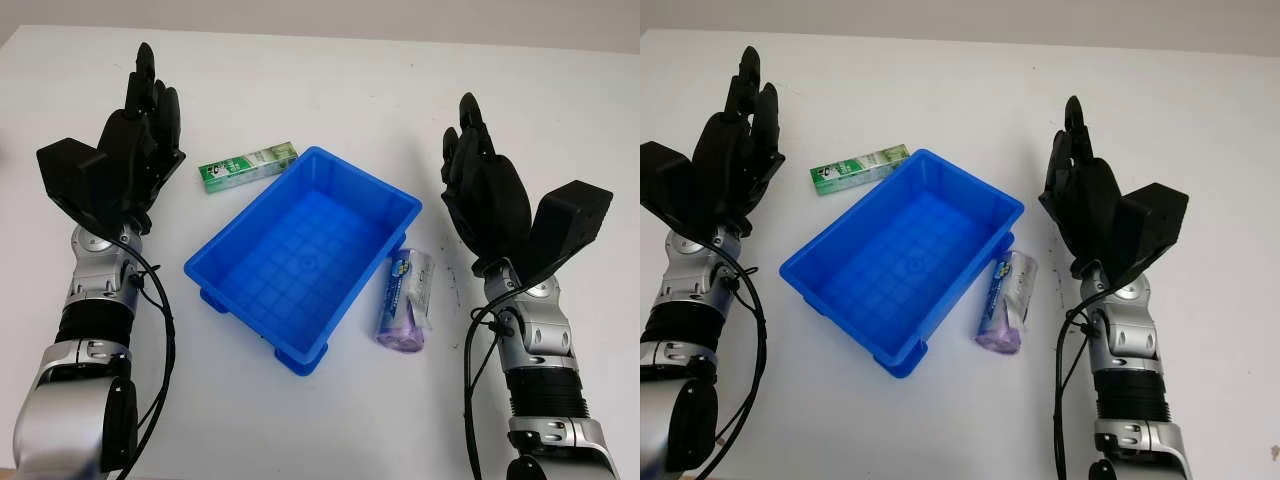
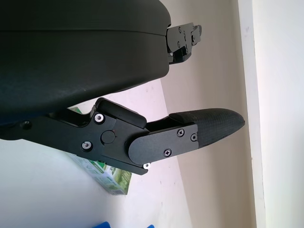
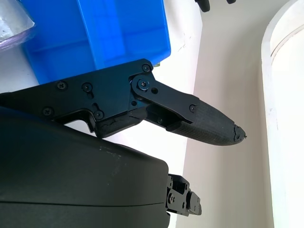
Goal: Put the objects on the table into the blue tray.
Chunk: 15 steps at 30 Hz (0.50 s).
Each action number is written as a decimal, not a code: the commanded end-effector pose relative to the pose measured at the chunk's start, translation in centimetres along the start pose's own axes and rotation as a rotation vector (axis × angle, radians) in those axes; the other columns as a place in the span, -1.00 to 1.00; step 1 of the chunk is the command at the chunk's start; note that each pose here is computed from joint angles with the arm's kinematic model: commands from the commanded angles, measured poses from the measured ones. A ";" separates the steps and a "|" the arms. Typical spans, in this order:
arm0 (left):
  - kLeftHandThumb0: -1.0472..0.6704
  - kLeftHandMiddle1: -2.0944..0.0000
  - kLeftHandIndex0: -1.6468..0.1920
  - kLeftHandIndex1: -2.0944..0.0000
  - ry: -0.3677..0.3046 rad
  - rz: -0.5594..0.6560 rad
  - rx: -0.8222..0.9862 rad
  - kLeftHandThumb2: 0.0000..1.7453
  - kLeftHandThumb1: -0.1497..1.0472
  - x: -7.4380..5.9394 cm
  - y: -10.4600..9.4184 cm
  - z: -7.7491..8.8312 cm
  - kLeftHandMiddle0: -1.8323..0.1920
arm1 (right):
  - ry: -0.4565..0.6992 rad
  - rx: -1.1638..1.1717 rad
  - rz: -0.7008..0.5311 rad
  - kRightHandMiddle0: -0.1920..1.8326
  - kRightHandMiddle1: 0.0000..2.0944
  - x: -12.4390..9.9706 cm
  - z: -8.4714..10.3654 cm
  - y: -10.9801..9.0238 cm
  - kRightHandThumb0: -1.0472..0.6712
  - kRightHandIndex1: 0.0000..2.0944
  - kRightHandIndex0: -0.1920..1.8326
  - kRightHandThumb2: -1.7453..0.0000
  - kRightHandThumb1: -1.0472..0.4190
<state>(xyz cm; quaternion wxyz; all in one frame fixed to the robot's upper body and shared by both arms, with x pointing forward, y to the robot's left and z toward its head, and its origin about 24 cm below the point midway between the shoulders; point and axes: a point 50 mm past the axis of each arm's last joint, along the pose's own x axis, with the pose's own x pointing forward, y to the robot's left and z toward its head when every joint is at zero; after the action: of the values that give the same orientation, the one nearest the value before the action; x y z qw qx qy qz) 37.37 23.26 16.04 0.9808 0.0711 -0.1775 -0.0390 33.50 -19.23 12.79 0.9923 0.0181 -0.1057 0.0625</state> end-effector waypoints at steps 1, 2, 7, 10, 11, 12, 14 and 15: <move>-0.69 1.00 1.00 1.00 -0.017 -0.004 0.014 -0.24 1.00 -0.4 -0.1 0.1 1.00 | -0.007 -0.004 0.002 -1.00 -1.00 -0.4 0.1 0.1 -0.68 -1.00 -1.00 0.07 -1.00; -0.68 1.00 1.00 1.00 -0.018 -0.004 0.013 -0.23 1.00 -0.6 -0.2 0.0 1.00 | -0.004 -0.006 0.002 -1.00 -1.00 -0.5 0.1 0.1 -0.68 -1.00 -1.00 0.08 -1.00; -0.69 1.00 1.00 1.00 -0.020 -0.005 0.006 -0.23 1.00 -0.7 -0.8 0.1 1.00 | 0.006 -0.017 0.007 -1.00 -1.00 -0.5 0.1 -0.1 -0.69 -1.00 -1.00 0.07 -1.00; -0.71 1.00 1.00 1.00 -0.012 -0.023 0.016 -0.23 1.00 -0.6 -1.2 0.0 1.00 | 0.006 -0.012 0.011 -1.00 -1.00 -0.3 0.3 -0.3 -0.69 -1.00 -1.00 0.09 -1.00; -0.70 1.00 1.00 1.00 -0.012 -0.033 0.023 -0.22 1.00 -0.6 -1.3 -0.1 1.00 | -0.002 0.006 0.009 -1.00 -1.00 -0.3 0.6 -0.4 -0.69 -1.00 -1.00 0.11 -1.00; -0.69 1.00 1.00 1.00 -0.011 -0.041 0.026 -0.20 1.00 -0.6 -1.4 -0.1 1.00 | -0.015 0.012 0.005 -1.00 -1.00 -0.3 1.0 -0.6 -0.67 -1.00 -1.00 0.18 -1.00; -0.68 1.00 1.00 1.00 -0.004 -0.041 0.022 -0.18 1.00 -0.7 -1.4 -0.3 1.00 | -0.062 -0.031 -0.004 -1.00 -1.00 -0.5 2.3 -1.1 -0.62 -1.00 -1.00 0.32 -1.00; -0.68 1.00 1.00 1.00 0.000 -0.041 0.018 -0.19 1.00 -0.8 -1.4 -0.4 1.00 | -0.091 -0.090 -0.008 -0.93 -0.96 -0.7 3.2 -1.5 -0.56 -0.96 -0.93 0.43 -1.00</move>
<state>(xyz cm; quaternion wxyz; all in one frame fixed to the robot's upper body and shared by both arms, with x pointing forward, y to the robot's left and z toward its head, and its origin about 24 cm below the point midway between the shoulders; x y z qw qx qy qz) 36.81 22.04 15.31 0.9794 0.0829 -0.1753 -0.0554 32.83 -19.98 13.85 0.9912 0.0069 -0.1166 0.0630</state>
